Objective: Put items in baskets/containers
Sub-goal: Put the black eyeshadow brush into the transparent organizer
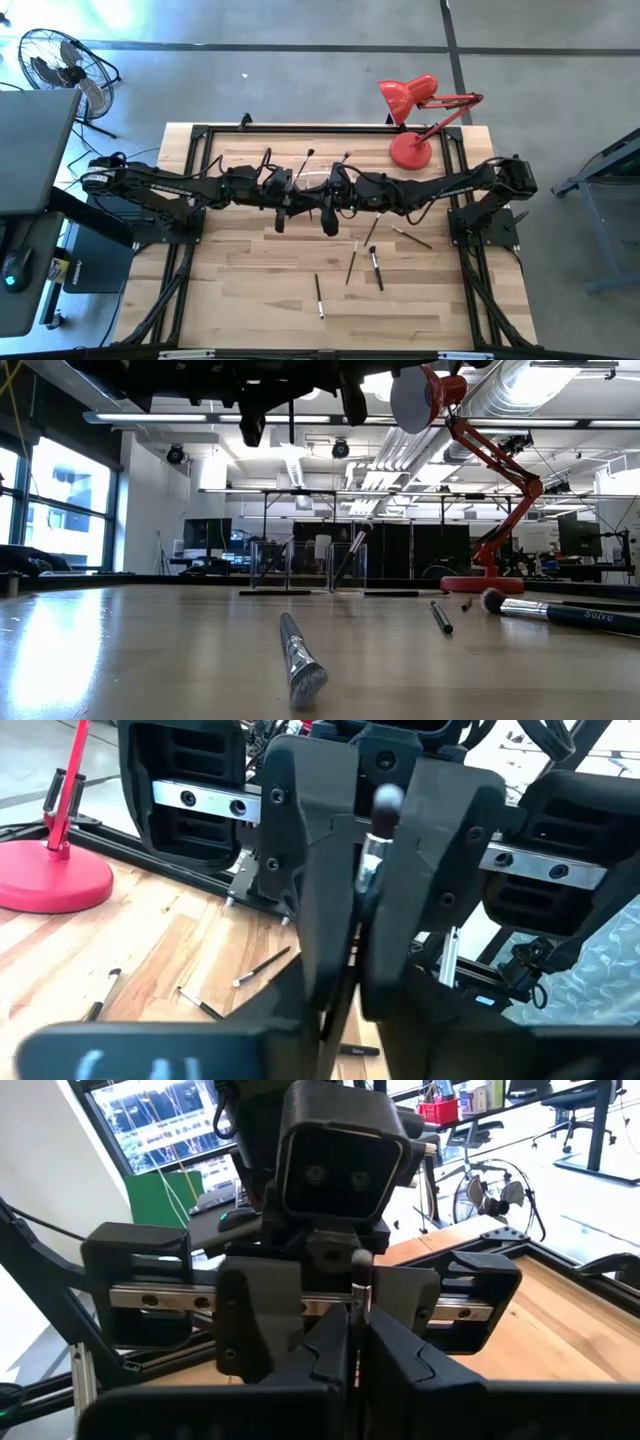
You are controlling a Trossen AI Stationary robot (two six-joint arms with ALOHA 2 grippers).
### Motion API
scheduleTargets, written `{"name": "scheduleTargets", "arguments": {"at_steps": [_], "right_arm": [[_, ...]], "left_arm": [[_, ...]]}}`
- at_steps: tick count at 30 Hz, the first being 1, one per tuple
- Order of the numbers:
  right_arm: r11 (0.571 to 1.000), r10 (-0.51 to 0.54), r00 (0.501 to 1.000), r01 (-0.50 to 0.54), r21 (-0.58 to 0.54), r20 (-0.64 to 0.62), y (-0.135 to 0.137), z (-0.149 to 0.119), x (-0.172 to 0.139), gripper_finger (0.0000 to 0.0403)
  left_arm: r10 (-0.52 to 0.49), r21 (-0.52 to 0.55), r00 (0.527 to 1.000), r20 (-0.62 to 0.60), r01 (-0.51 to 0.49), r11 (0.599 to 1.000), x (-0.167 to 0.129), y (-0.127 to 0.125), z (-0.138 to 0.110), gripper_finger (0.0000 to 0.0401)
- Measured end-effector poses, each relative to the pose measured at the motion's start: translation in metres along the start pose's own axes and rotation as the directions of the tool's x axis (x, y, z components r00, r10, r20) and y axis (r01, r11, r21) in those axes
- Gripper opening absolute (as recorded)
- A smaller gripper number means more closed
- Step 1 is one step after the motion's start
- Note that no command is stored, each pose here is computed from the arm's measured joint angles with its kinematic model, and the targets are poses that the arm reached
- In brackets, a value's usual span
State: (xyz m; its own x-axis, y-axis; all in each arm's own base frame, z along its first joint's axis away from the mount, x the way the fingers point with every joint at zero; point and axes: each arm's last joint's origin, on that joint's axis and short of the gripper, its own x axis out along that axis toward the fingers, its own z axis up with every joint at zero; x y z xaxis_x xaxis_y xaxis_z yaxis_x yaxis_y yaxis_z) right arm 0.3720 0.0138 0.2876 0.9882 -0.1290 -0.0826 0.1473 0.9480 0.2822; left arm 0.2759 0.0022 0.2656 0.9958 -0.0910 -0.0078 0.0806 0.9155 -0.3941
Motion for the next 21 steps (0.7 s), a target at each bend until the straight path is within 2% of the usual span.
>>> {"name": "scheduleTargets", "arguments": {"at_steps": [4, 8, 13, 21], "right_arm": [[1.000, -0.007, 1.000, 0.007, 0.000, -0.001, -0.002, 0.000, 0.000, 0.0023], [0.998, -0.058, 0.998, 0.058, -0.014, 0.004, -0.004, 0.000, 0.000, 0.0032], [0.996, -0.079, 0.997, 0.079, -0.044, 0.009, -0.007, 0.002, 0.000, 0.0010], [0.984, -0.173, 0.984, 0.172, -0.057, -0.027, -0.022, 0.006, -0.004, 0.0027]], "left_arm": [[0.000, 0.002, 1.000, 0.000, 0.000, 1.000, 0.000, 0.000, 0.000, 0.0109], [0.017, 0.007, 1.000, 0.000, -0.017, 1.000, 0.000, 0.001, 0.000, 0.0124], [0.146, 0.117, 0.989, -0.029, -0.142, 0.983, -0.001, 0.006, -0.006, 0.0133], [0.330, 0.157, 0.940, -0.088, -0.314, 0.936, -0.014, 0.010, -0.008, 0.0134]]}}
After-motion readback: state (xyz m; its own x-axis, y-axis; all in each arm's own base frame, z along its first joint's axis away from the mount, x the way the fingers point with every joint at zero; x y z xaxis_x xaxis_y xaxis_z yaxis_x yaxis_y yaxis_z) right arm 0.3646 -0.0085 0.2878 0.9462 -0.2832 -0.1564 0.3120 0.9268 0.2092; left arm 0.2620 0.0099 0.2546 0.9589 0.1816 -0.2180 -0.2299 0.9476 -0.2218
